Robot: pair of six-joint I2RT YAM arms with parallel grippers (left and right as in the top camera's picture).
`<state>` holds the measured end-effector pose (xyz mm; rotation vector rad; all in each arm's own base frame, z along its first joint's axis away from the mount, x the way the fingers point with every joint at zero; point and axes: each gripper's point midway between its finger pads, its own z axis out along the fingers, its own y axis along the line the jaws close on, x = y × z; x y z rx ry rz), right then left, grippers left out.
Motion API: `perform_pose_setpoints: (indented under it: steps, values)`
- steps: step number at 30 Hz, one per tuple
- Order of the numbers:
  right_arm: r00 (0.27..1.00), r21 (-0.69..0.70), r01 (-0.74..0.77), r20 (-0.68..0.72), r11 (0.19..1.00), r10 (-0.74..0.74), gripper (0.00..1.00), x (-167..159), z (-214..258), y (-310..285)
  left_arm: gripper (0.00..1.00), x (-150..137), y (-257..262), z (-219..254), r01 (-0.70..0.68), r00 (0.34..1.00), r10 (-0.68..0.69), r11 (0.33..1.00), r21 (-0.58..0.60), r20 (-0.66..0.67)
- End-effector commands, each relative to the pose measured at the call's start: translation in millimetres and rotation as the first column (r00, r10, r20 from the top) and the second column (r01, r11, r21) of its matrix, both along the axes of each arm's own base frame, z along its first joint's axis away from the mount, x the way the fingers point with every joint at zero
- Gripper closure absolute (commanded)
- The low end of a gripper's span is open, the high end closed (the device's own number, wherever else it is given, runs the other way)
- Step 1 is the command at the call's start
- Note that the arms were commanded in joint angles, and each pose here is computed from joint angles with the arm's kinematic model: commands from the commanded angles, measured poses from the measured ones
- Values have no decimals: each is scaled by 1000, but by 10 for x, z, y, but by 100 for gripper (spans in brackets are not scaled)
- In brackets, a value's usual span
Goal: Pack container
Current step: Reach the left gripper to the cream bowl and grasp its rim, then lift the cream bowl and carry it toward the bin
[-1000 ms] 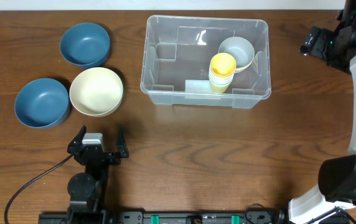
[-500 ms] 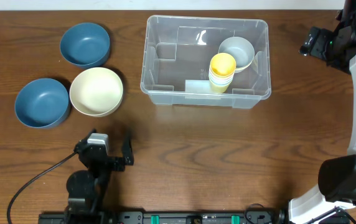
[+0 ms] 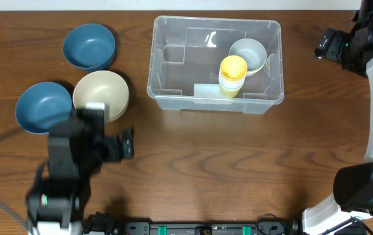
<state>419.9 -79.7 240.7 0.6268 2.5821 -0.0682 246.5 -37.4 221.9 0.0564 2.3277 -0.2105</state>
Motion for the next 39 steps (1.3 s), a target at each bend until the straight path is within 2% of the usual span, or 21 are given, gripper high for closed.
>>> perform_pose_setpoints:
  steps: [1, 8, 16, 19, 24, 28, 35, 38, 39]
  values:
    - [1000, -22, 3, 27, 1000, -3, 1, -12, 122, -36, 2, 235, 13, 88, 68, 997, -65, 994, 86, -31]
    - [1000, -22, 3, 27, 1000, -3, 1, -12, 122, -36, 2, 621, -11, -202, 138, 987, -124, 981, 139, -104]
    - [1000, -23, 3, 27, 1000, -3, 1, -13, 122, -36, 2, 972, 197, -659, 204, 969, -143, 922, 328, -201]
    - [1000, -22, 3, 27, 1000, -3, 1, -12, 122, -36, 1, 1004, 201, -912, 274, 943, -180, 897, 346, -279]
    - [1000, -22, 3, 27, 1000, -3, 1, -12, 122, -36, 0, 1017, 237, -1369, 314, 899, -165, 889, 334, -406]
    - [1000, -23, 3, 27, 1000, -3, 1, -13, 122, -36, 14, 1061, 236, -1607, 329, 879, -163, 888, 322, -449]
    - [1000, -22, 3, 27, 1000, -3, 1, -12, 122, -36, 30, 1142, 234, -1783, 333, 873, -162, 887, 320, -460]
    - [1000, -23, 3, 27, 1000, -3, 1, -13, 122, -36, 44, 1174, 233, -1862, 334, 871, -161, 887, 319, -465]
    - [1000, -23, 3, 27, 1000, -3, 1, -13, 122, -36, 54, 1173, 233, -1890, 336, 868, -161, 887, 317, -470]
